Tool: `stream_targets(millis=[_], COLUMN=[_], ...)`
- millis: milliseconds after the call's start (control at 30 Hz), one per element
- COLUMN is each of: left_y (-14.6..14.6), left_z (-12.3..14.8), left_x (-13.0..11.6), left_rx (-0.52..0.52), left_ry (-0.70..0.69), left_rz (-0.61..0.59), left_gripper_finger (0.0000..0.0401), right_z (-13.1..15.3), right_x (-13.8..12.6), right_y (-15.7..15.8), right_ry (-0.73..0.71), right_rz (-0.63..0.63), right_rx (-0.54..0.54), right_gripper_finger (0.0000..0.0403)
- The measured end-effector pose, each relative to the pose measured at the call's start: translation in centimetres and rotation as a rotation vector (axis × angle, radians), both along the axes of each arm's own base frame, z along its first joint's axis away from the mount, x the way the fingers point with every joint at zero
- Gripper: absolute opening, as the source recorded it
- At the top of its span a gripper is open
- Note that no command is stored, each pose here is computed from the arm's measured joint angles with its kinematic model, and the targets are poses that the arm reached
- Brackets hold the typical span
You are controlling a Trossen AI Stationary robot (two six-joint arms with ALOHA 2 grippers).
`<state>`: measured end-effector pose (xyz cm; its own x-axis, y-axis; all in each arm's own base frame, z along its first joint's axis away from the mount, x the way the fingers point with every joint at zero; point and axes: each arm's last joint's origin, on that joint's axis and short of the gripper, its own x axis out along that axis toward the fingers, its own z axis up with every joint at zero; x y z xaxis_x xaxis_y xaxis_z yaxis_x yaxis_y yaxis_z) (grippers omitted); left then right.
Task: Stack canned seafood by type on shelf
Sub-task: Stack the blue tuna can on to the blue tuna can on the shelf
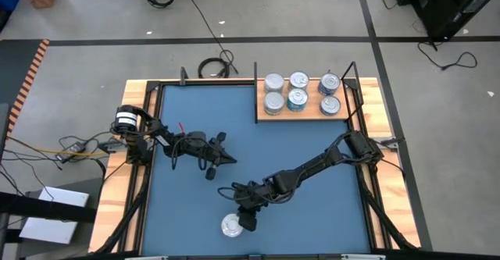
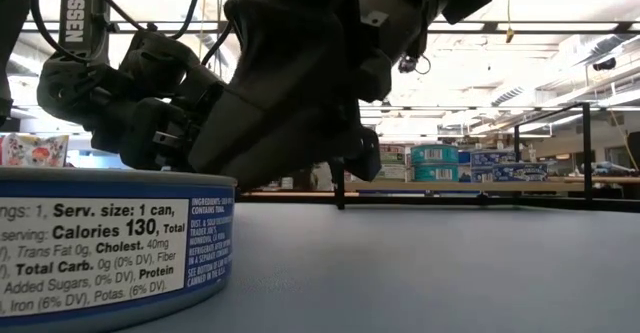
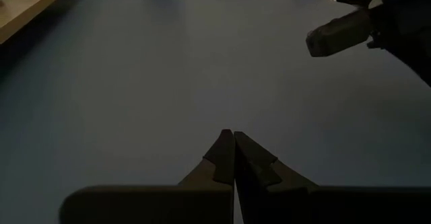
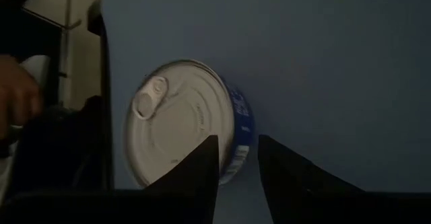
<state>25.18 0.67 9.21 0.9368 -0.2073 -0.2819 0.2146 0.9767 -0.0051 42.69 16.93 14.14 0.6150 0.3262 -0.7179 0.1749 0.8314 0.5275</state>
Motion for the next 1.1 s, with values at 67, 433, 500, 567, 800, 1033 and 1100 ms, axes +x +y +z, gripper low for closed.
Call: stream_targets(millis=[67,433,500,567,800,1033,1100], left_y=[0.0,0.0,0.0,0.0,0.0,0.0,0.0], left_z=[0.0,0.0,0.0,0.0,-0.1,0.0,0.0], left_x=[0.0,0.0,0.0,0.0,0.0,0.0,0.0], left_rx=[0.000,-0.002,-0.001,-0.001,-0.002,-0.002,-0.002], left_ry=[0.000,-0.002,0.001,-0.001,0.006,0.004,0.002], left_rz=[0.000,0.002,0.003,0.004,0.003,0.003,0.002], left_gripper_finger=[0.0005,0.0005,0.0005,0.0005,0.0005,0.0005,0.0005], right_z=[0.0,-1.5,-1.1,-0.8,0.5,1.6,1.9], right_x=[0.0,0.5,0.4,0.2,-0.9,-2.5,-3.0], right_y=[0.0,-0.4,-0.7,-1.2,-3.5,-5.8,-6.5], right_ry=[0.001,0.023,0.025,0.045,0.152,0.286,0.330], right_rz=[0.001,0.019,0.013,0.001,-0.043,-0.071,-0.084], right_rx=[-0.015,0.017,0.005,-0.029,-0.163,-0.342,-0.388], right_gripper_finger=[0.0113,0.0113,0.0113,0.0113,0.0113,0.0113,0.0113])
